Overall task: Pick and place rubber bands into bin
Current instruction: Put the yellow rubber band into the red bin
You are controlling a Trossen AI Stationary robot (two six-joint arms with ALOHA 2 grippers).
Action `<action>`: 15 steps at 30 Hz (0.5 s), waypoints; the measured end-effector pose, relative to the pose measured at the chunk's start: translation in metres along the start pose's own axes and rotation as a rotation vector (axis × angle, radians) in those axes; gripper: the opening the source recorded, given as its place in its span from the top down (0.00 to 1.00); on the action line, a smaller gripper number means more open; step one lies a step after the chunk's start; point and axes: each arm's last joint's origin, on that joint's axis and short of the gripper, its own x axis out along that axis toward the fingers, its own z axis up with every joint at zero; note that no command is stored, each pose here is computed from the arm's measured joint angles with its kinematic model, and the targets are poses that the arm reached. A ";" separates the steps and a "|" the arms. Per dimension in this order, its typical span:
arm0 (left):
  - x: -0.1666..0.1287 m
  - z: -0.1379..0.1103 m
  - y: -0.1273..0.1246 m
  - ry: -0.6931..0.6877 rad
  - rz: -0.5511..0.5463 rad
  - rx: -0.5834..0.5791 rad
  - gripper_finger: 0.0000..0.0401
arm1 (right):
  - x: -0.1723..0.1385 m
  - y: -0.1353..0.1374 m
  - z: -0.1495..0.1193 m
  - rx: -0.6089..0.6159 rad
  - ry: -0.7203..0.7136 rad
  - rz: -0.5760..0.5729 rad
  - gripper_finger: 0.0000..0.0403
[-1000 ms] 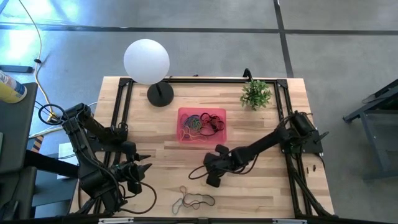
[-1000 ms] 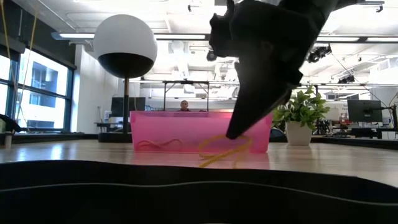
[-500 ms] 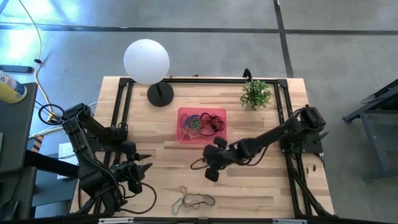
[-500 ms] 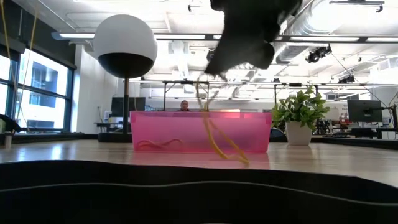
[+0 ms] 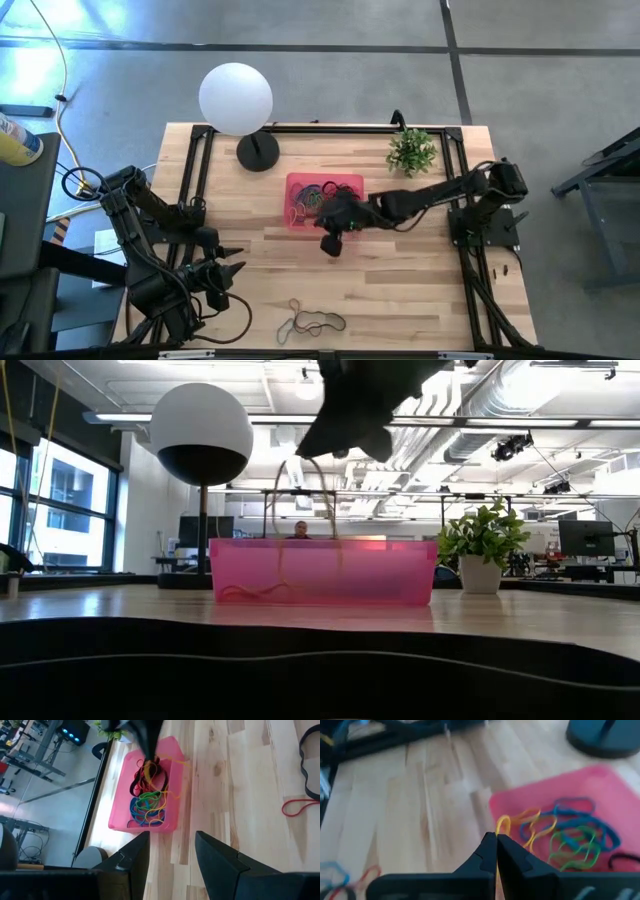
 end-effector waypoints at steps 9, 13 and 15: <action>0.000 0.000 0.000 -0.004 0.003 -0.005 0.63 | 0.006 -0.039 0.025 0.036 -0.103 0.008 1.00; 0.000 0.000 0.000 -0.004 0.003 -0.016 0.63 | 0.007 -0.048 0.031 0.032 -0.127 0.018 1.00; 0.000 0.000 0.000 -0.006 0.004 -0.019 0.63 | 0.007 -0.051 0.032 0.037 -0.136 0.022 1.00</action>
